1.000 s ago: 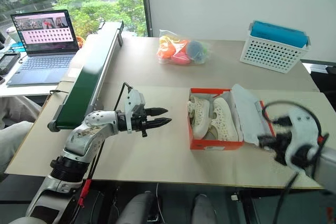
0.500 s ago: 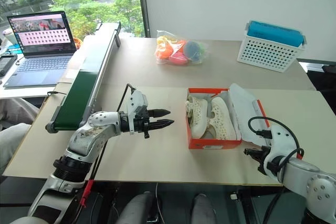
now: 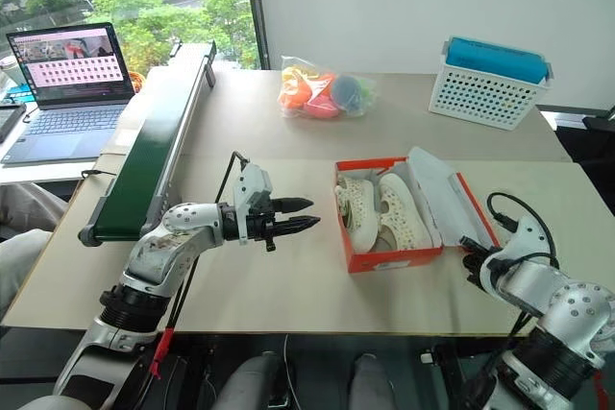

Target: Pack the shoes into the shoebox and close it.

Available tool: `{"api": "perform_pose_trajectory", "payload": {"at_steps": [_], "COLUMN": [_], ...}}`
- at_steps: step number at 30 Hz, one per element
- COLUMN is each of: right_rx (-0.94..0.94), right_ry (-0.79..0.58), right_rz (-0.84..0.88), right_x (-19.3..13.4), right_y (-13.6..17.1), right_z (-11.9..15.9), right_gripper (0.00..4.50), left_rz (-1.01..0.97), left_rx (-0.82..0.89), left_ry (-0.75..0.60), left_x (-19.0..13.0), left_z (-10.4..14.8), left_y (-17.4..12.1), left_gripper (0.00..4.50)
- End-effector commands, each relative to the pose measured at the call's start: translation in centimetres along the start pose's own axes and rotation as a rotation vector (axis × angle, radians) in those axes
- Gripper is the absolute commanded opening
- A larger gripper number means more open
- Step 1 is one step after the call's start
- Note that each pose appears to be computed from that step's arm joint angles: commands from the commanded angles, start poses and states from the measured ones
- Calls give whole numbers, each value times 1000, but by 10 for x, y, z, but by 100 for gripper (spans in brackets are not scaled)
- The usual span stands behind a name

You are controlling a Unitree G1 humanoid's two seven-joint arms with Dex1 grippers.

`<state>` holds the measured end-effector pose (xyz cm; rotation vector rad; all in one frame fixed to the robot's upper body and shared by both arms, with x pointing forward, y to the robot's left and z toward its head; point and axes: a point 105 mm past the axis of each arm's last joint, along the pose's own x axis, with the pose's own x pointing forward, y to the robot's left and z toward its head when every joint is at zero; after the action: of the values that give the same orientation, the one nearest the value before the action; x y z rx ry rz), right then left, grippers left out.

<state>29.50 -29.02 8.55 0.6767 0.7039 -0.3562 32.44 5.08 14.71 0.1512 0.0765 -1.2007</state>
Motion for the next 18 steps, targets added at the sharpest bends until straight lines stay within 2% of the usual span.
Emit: {"api": "perform_pose_trajectory", "payload": {"at_steps": [1,4,7,11,18], "right_rx": [143,235,360,477,605], "right_ry": [14,38,7,-13,-88], "right_rz": [-33,-89,-172,-231,-178], "right_x": [4,8,21,36,56], "right_y": [3,0,-12,-28,-32], "right_z": [11,15,28,33,50], "right_gripper": [9,9,9,9,9], "left_rz": [10,10,9,18,28], "left_rx": [45,46,53,62,78], "left_ry": [-33,-35,-39,-46,-50], "left_x": [1,1,3,3,4], "left_z": [14,15,18,22,26], "left_y": [3,4,5,9,15], "left_gripper": [196,196,196,196,196]}}
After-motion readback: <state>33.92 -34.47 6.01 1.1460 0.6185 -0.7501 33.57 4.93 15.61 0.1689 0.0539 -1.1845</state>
